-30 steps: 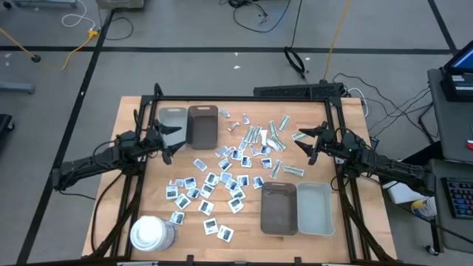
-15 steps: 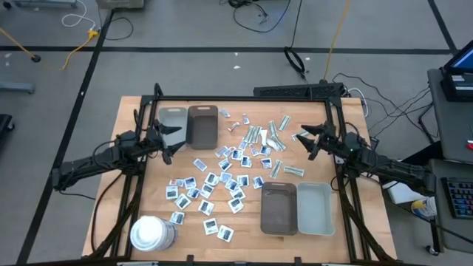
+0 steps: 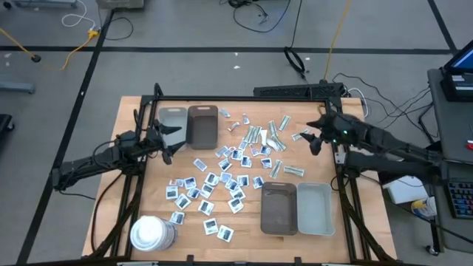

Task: Pick & Place First Aid Supplies
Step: Put the white bandage pack into the bottom gray bin

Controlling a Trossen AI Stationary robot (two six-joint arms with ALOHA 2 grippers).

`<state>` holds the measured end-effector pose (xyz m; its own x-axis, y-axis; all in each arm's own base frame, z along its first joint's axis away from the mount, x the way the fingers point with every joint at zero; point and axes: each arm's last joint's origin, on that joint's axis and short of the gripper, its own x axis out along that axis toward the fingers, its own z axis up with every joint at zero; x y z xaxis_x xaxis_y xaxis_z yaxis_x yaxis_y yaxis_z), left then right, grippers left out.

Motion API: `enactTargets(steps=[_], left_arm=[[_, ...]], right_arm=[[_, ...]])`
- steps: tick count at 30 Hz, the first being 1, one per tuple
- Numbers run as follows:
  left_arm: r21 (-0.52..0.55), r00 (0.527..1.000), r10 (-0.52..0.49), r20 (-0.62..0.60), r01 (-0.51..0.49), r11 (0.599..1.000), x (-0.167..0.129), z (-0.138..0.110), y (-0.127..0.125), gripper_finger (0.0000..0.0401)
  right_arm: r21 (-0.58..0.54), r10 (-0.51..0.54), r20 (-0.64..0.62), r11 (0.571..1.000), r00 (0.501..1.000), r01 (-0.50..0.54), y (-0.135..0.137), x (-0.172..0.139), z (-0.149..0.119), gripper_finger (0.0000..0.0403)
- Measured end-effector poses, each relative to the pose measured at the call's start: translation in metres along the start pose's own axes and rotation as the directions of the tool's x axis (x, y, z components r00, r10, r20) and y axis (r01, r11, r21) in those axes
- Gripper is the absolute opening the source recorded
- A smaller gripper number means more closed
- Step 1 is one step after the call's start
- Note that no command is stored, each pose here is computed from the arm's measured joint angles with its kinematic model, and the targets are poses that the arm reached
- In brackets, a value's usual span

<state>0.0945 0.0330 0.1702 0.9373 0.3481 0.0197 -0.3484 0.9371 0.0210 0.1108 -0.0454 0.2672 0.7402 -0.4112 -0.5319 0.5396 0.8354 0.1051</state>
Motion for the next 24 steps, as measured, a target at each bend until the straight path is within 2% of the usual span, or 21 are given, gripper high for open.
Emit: enactTargets(steps=[5,12,19,24], left_arm=[[0.000,1.000,0.000,0.000,0.000,1.000,0.000,0.000,0.000,0.0306],[0.000,1.000,0.000,0.000,0.000,1.000,0.000,0.000,0.000,0.0306],[0.000,1.000,0.000,0.000,0.000,1.000,0.000,0.000,0.000,0.0306],[0.000,1.000,0.001,0.000,-0.001,1.000,0.000,0.000,0.000,0.0306]], right_arm=[[-0.016,0.040,-0.197,0.999,0.980,-0.044,0.006,-0.002,0.021,0.0263],[-0.003,0.078,-0.471,0.996,0.879,-0.090,0.012,-0.001,0.031,0.0263],[-0.010,0.032,-0.697,0.998,0.716,-0.055,0.014,0.004,0.038,0.0263],[-0.022,0.000,-0.794,0.999,0.608,-0.028,0.017,0.013,0.045,0.0263]])
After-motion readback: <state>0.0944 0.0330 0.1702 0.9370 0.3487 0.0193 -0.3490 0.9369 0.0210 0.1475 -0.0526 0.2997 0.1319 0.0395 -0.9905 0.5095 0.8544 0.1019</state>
